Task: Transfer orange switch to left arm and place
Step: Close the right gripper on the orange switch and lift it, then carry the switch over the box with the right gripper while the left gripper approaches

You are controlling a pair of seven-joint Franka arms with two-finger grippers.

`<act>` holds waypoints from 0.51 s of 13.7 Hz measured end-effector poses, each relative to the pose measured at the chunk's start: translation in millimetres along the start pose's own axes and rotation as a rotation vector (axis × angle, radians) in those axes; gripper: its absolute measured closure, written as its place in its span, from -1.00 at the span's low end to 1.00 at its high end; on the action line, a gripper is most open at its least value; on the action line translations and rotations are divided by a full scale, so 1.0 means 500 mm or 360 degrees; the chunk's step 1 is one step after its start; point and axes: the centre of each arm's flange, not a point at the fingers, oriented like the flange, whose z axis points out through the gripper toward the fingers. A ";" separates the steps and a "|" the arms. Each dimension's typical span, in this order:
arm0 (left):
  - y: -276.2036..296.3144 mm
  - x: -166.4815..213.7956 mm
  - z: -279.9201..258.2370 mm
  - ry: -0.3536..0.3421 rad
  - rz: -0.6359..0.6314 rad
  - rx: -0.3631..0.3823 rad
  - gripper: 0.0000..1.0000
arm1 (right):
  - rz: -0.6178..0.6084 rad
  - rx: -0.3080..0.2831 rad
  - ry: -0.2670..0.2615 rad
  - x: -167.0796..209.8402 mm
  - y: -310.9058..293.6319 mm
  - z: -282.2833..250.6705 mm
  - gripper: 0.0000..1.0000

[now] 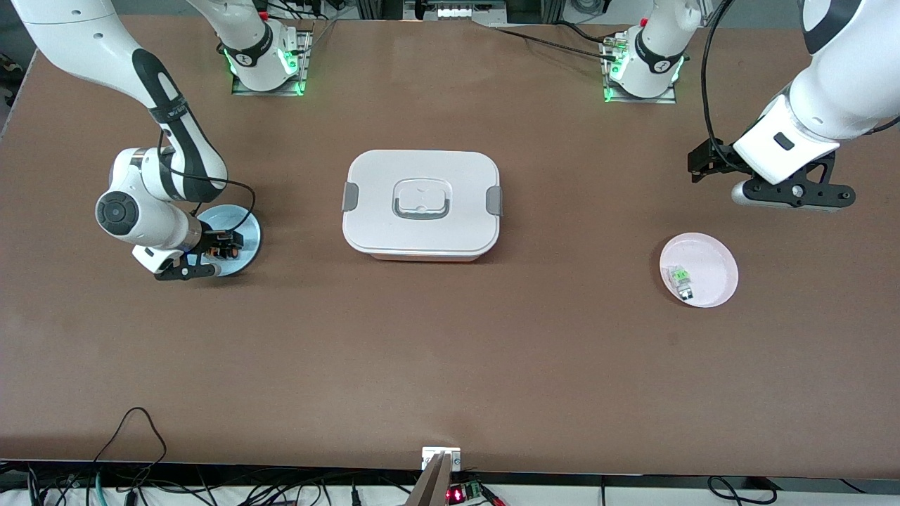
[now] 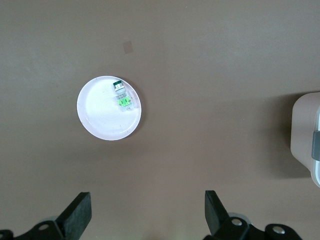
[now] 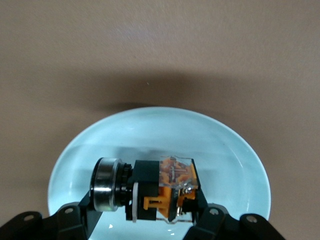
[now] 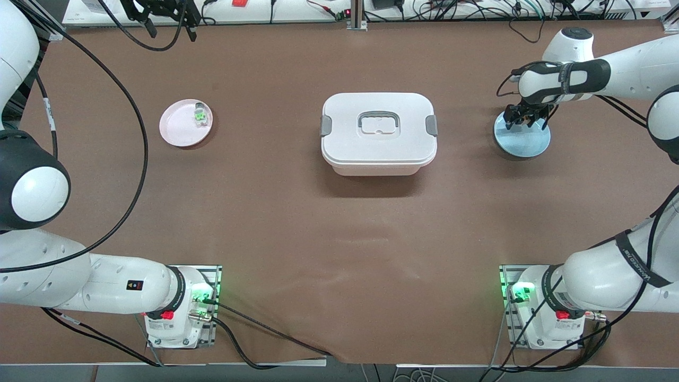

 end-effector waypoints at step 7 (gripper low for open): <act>0.004 -0.011 0.007 -0.0076 0.0009 -0.0004 -1.00 | -0.0209 -0.0050 0.0192 0.028 -0.023 -0.218 -0.44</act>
